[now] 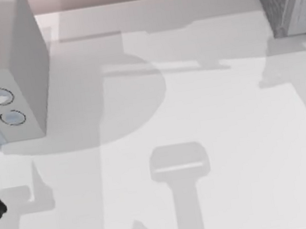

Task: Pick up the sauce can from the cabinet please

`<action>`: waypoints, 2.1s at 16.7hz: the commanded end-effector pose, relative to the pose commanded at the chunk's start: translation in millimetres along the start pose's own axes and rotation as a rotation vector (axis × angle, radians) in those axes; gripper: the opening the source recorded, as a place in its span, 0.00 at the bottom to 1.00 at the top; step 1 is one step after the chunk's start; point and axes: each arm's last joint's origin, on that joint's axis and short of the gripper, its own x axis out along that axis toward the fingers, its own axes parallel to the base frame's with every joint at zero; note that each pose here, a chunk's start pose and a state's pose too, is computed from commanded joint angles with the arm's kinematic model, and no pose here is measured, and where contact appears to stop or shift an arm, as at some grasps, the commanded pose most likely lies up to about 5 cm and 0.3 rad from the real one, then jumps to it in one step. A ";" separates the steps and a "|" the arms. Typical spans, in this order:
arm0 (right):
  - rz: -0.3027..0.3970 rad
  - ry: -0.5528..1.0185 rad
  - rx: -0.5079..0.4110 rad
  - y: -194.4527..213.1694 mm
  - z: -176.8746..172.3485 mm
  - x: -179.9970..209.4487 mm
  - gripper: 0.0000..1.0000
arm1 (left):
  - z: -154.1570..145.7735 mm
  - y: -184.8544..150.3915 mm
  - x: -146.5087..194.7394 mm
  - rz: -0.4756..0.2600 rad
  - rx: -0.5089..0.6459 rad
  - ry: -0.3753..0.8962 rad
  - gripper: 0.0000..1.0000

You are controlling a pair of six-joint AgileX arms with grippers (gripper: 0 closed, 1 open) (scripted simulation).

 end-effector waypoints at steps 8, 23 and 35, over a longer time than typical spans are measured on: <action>-0.034 0.057 -0.001 -25.3 -212.5 -33.4 0.00 | 0.0 0.0 0.0 0.000 0.000 0.000 1.00; -0.112 -0.033 -0.017 -34.6 -303.9 -36.6 0.00 | 0.0 0.0 0.0 0.000 0.000 0.000 1.00; 0.160 -0.110 -0.040 -35.2 -249.3 22.2 0.00 | 0.0 0.0 0.0 0.000 0.000 0.000 1.00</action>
